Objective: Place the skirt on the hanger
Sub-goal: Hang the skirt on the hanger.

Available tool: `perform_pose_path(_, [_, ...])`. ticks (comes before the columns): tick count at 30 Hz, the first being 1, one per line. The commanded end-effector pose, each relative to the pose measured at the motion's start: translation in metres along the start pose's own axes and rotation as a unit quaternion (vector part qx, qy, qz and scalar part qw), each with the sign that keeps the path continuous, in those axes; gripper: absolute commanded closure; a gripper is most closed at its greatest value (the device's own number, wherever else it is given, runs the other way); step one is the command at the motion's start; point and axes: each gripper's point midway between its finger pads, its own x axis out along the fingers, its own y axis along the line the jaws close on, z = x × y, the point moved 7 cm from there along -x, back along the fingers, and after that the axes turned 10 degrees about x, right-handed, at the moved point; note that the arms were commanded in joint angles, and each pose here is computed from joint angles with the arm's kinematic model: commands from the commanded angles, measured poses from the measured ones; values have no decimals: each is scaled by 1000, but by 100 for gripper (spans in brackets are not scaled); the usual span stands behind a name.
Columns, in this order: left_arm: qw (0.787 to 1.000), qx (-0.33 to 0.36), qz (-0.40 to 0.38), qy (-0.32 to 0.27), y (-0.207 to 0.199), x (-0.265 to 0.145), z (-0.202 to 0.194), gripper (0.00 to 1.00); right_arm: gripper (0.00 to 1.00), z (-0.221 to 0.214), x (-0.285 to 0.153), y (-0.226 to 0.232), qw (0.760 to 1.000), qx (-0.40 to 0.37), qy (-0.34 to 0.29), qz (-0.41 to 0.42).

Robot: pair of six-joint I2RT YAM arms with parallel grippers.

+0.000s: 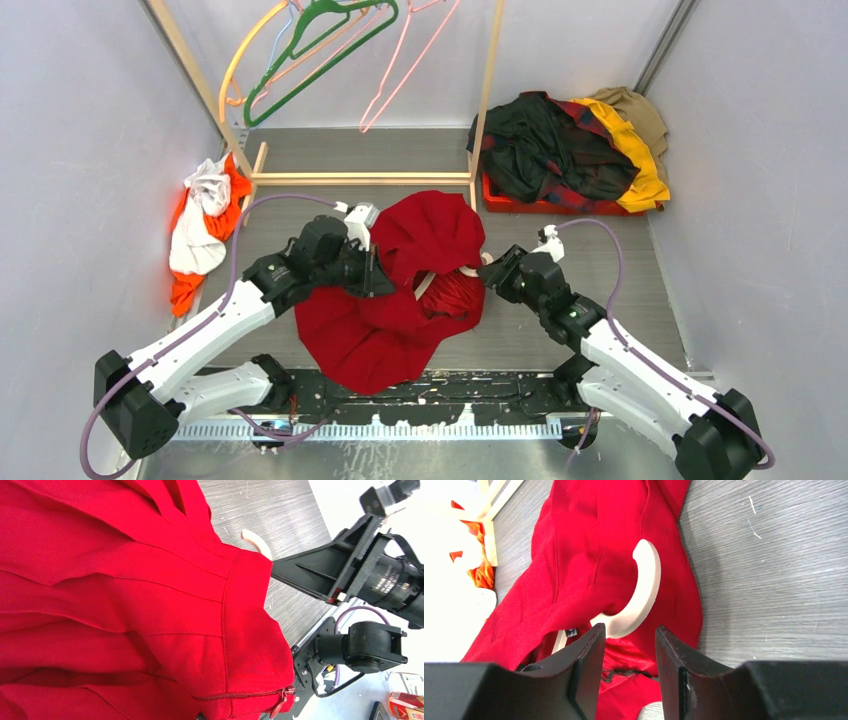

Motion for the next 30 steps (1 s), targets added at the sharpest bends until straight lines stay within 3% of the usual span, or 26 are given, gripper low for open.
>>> perform_pose_path(1, [997,23,-39,-62,-17,-12,30,100,53,4,10,23,998,15,14,55])
perform_pose_path(11, [997,23,-47,-58,-20,-12,32,100,60,10,38,32,999,10,5,47])
perform_pose_path(14, [997,25,-51,-59,-22,-14,33,100,71,15,43,34,999,7,-11,43])
perform_pose_path(17, [996,25,-56,-61,-23,-16,34,100,73,22,44,39,998,7,-33,49])
perform_pose_path(22, [996,24,-62,-63,-26,-18,35,100,98,30,45,53,996,12,-50,76])
perform_pose_path(30, [995,18,-70,-64,-40,-36,52,100,99,56,26,69,987,37,-131,88])
